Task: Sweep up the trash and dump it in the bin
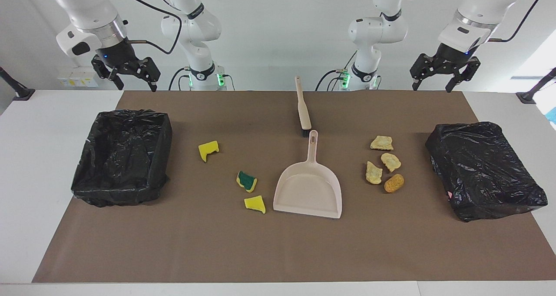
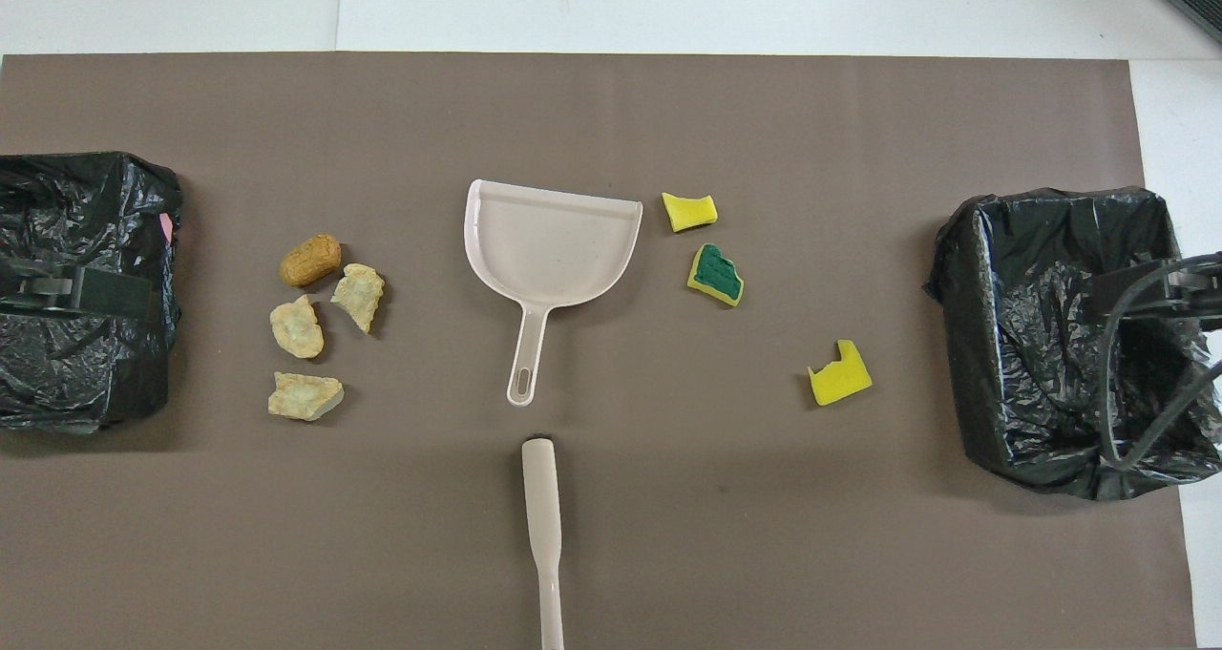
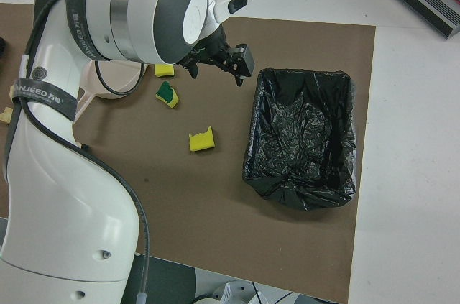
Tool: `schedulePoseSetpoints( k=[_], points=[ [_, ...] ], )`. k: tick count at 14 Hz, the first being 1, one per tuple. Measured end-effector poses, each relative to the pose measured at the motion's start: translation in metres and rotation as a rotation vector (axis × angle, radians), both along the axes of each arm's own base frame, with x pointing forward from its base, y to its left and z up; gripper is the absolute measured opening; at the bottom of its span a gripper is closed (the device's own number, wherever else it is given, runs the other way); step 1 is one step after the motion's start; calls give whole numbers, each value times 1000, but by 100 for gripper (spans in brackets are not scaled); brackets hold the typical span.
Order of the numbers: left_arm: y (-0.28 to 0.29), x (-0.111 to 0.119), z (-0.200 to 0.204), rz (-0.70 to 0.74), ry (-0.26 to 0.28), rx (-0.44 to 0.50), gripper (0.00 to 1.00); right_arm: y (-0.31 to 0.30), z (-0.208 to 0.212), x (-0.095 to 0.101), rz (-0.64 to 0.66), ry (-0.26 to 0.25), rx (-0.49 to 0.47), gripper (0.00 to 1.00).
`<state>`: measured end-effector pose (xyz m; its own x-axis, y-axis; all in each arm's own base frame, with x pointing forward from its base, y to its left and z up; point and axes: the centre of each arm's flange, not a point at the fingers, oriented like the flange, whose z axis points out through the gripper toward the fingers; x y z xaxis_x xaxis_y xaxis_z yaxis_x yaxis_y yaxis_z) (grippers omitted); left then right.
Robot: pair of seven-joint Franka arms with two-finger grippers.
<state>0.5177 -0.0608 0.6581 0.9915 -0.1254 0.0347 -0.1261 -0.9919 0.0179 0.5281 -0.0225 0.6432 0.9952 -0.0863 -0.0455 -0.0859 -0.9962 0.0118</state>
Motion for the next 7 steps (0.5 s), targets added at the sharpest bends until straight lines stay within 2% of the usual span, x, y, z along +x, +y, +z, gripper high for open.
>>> schedulePoseSetpoints(
  k=[2,7],
  points=[
    [-2,0,-6,-3,13,-1,100,0,0,0,0,1,0,100],
    [-35,-10,-40,-59,84,-7,100,-2,0,-1,-4,4,0,100]
  ],
)
